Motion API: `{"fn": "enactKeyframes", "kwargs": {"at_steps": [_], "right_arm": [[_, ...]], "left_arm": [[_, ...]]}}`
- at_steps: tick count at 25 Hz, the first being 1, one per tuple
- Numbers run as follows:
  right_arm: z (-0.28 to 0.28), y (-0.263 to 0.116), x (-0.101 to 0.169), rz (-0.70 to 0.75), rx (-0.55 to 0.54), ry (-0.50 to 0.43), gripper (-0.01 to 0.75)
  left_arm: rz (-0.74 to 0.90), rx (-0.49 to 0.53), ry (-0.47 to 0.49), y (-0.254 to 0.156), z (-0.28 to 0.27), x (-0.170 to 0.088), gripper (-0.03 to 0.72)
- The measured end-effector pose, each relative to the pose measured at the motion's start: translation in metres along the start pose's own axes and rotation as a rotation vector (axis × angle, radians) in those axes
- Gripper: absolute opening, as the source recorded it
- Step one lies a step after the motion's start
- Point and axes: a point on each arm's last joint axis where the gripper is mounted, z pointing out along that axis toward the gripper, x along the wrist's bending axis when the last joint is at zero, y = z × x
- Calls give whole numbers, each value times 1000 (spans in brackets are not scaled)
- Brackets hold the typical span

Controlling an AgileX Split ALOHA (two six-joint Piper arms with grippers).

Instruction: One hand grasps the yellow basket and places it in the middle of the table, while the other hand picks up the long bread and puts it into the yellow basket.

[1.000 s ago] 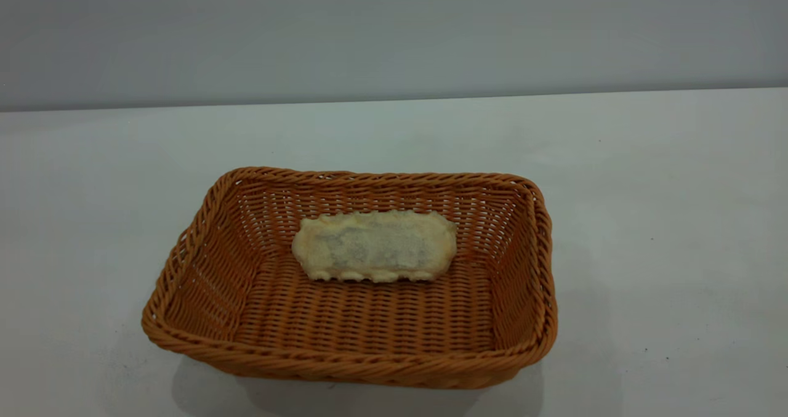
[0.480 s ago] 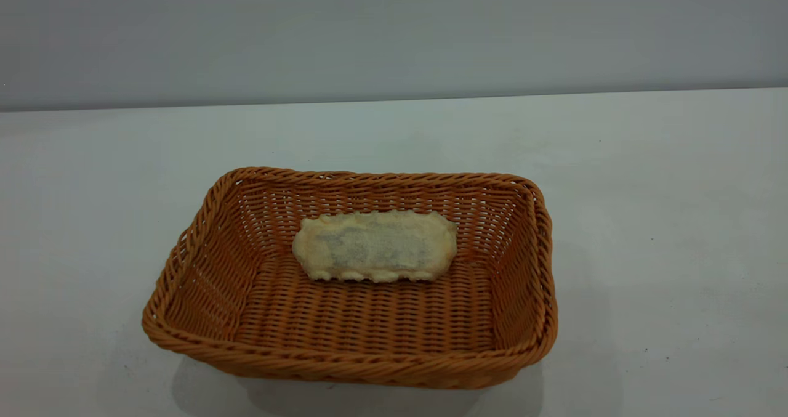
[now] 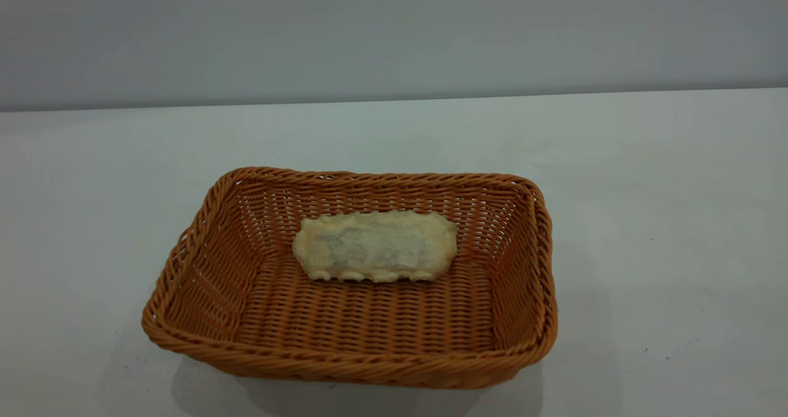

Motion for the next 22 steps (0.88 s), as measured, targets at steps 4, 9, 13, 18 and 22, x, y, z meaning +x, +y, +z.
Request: {"fn": "enactKeyframes", "kwargs": {"at_steps": [4, 9, 13, 18, 22], "right_arm": [[0, 0, 0, 0, 0, 0, 339], [0, 0, 0, 0, 0, 0, 339], [0, 0, 0, 0, 0, 0, 339], [0, 0, 0, 0, 0, 0, 339], [0, 0, 0, 0, 0, 0, 339]], "left_arm": [[-39, 27, 14, -4, 10, -5, 375], [-84, 27, 68, -3, 11, -6, 346], [-87, 27, 71, -3, 11, -6, 320], [-87, 24, 72, -3, 11, -6, 300], [-88, 23, 70, -3, 11, -7, 300]]}}
